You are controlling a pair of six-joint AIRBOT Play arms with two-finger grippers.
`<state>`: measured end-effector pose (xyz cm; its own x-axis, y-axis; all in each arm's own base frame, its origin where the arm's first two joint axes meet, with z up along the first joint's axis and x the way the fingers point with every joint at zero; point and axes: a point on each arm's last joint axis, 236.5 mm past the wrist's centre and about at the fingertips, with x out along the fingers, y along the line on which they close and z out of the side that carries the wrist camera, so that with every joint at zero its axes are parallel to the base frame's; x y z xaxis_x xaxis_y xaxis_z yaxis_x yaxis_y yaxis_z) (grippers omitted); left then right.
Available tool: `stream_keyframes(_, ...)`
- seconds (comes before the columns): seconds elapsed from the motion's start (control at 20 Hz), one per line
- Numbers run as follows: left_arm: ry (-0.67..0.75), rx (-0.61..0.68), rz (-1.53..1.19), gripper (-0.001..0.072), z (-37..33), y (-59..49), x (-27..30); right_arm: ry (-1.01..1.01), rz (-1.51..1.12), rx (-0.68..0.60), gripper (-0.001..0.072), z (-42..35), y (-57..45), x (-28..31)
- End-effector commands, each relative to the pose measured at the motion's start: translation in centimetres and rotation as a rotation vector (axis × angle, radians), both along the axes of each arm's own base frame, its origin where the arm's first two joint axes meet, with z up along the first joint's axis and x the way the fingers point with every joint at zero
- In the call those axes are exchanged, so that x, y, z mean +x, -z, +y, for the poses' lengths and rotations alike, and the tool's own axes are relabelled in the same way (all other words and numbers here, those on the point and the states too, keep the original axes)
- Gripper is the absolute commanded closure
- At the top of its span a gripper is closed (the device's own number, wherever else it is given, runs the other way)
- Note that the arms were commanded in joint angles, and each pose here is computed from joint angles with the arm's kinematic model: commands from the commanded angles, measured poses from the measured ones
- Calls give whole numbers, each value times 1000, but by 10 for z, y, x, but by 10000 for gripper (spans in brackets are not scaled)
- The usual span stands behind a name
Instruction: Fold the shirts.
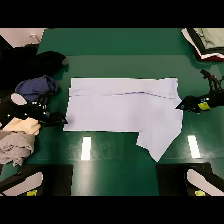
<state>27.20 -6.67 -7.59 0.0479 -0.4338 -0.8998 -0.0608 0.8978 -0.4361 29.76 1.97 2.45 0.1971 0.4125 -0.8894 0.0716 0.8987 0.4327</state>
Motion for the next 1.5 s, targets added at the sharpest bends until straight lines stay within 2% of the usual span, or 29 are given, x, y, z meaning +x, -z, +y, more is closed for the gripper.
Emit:
stream_keyframes(0.0, -22, -40, 17, 206, -9, 8, -10, -7, 13, 10, 363, 2, -1, -5)
stream_keyframes(0.15, -30, -72, 10, 207, -16, 5, -8, -11, 20, 10, 363, 2, 0, -7)
stream_keyframes(0.2, -32, -76, 10, 241, -16, 4, -7, -8, 31, 11, 363, 1, 1, -10)
stream_keyframes(0.25, -26, -79, 10, 461, -17, 4, -8, -2, 40, 16, 363, -1, 1, -12)
stream_keyframes(0.3, -11, -84, 4, 575, -18, 3, -8, 7, 52, 21, 363, -4, 1, -15)
stream_keyframes(0.35, -5, -89, -1, 583, -19, 3, -8, 21, 63, 22, 363, -10, 1, -18)
stream_keyframes(0.45, -3, -90, -5, 683, -20, 2, -8, 61, 104, 1, 363, -27, 6, -28)
stream_keyframes(0.6, 0, -86, -23, 684, -19, -1, -6, 143, 220, -3, 362, -46, 33, -57)
stream_keyframes(0.65, -1, -83, -33, 684, -19, -3, -4, 166, 264, 21, 317, -44, 45, -69)
stream_keyframes(0.7, 0, -78, -44, 684, -18, -4, -3, 185, 305, 47, 243, -40, 59, -82)
stream_keyframes(0.95, 2, -73, -64, 684, -16, -8, 2, 226, 409, 103, 246, -19, 103, -119)
stream_keyframes(1.2, 0, -71, -69, 684, -16, -9, 4, 260, 369, 157, 281, -5, 110, -109)
stream_keyframes(1.3, 0, -71, -69, 684, -16, -9, 4, 217, 356, 130, 287, 1, 113, -106)
stream_keyframes(1.4, 1, -71, -68, 684, -16, -9, 4, 155, 342, 106, 397, 12, 114, -104)
stream_keyframes(1.45, 4, -70, -64, 684, -16, -9, 3, 122, 339, 93, 429, 17, 115, -104)
